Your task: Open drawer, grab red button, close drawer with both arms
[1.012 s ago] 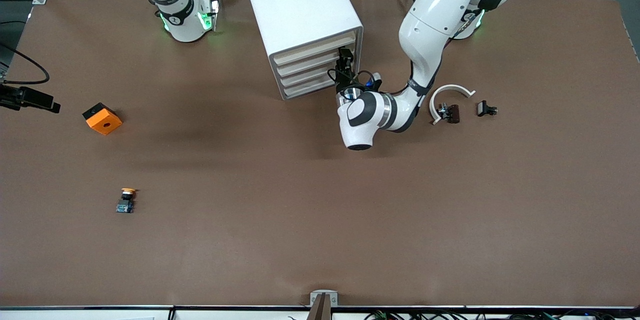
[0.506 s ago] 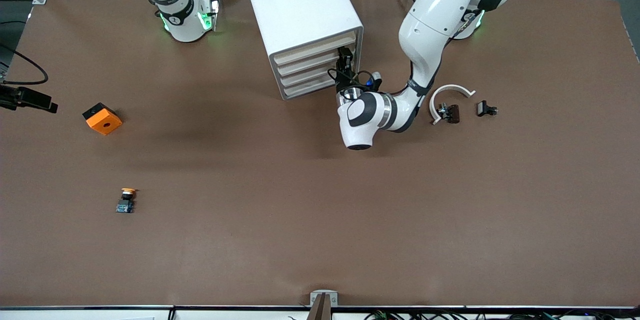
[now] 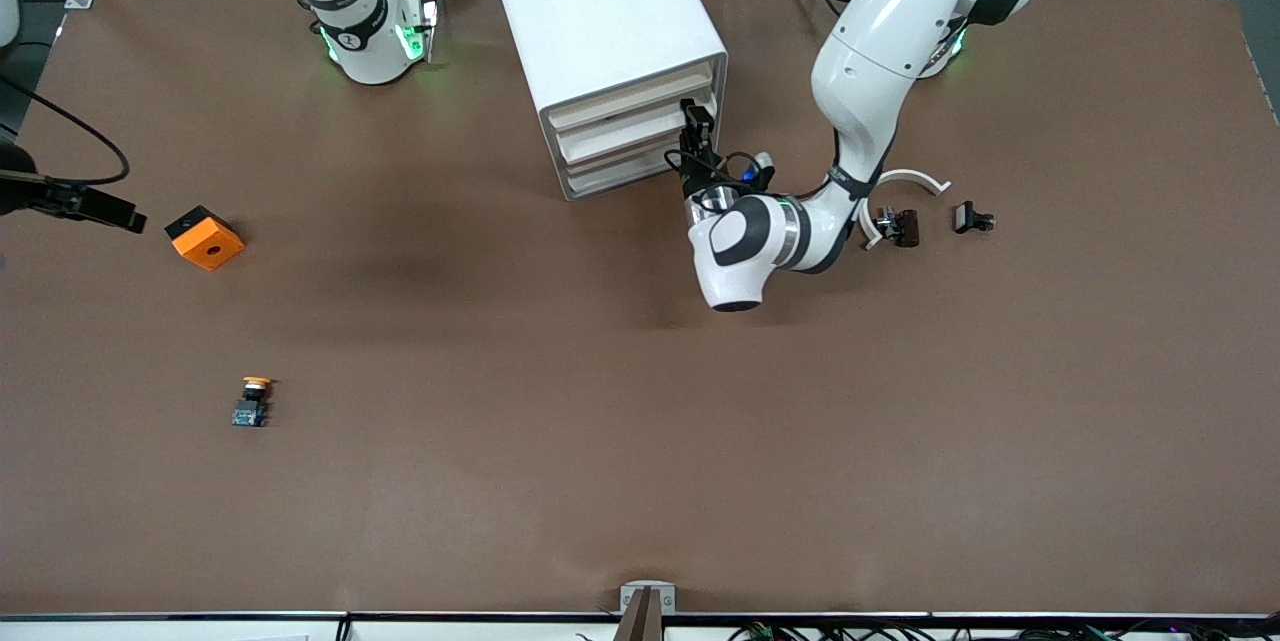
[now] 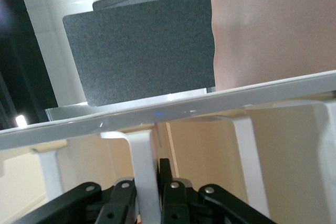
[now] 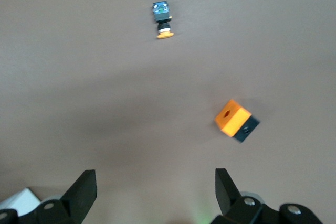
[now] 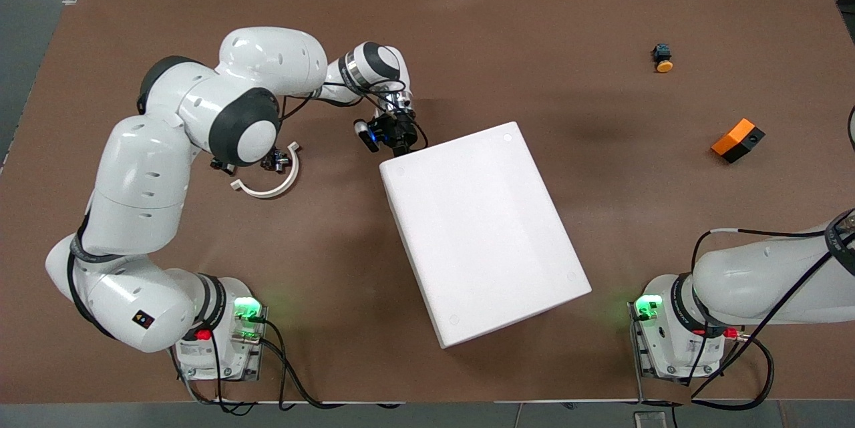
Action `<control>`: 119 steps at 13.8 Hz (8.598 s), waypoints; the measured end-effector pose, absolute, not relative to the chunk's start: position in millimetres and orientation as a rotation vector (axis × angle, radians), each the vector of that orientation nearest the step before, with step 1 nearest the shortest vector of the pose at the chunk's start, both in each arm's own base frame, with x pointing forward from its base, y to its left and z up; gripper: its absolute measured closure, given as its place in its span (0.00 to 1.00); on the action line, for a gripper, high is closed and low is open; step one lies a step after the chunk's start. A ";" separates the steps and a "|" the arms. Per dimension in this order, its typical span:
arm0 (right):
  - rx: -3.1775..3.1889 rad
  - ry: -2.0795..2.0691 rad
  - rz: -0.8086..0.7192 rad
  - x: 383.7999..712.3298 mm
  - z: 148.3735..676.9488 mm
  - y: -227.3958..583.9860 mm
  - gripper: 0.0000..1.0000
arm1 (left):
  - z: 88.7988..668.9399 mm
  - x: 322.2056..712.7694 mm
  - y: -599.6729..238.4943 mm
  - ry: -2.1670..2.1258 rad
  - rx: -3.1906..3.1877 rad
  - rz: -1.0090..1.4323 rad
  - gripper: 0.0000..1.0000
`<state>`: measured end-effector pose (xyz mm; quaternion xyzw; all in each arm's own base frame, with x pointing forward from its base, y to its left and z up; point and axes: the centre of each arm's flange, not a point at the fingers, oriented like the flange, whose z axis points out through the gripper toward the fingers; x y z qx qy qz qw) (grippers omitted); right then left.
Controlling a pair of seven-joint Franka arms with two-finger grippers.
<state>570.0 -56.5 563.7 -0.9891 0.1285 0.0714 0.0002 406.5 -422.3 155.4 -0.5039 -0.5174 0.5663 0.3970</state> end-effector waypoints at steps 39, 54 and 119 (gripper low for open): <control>-2.992 1.079 0.208 414.6 397.2 515.1 0.00 | 183.4 529.6 -326.8 -1.523 -1.334 1.615 0.00; -3.033 1.074 0.219 410.1 352.9 527.5 0.00 | 286.9 584.0 -314.6 -1.004 -2.485 1.632 0.00; -3.186 0.193 0.044 696.8 190.1 -18.2 0.59 | 291.8 403.6 -498.7 -0.188 -3.206 0.391 0.00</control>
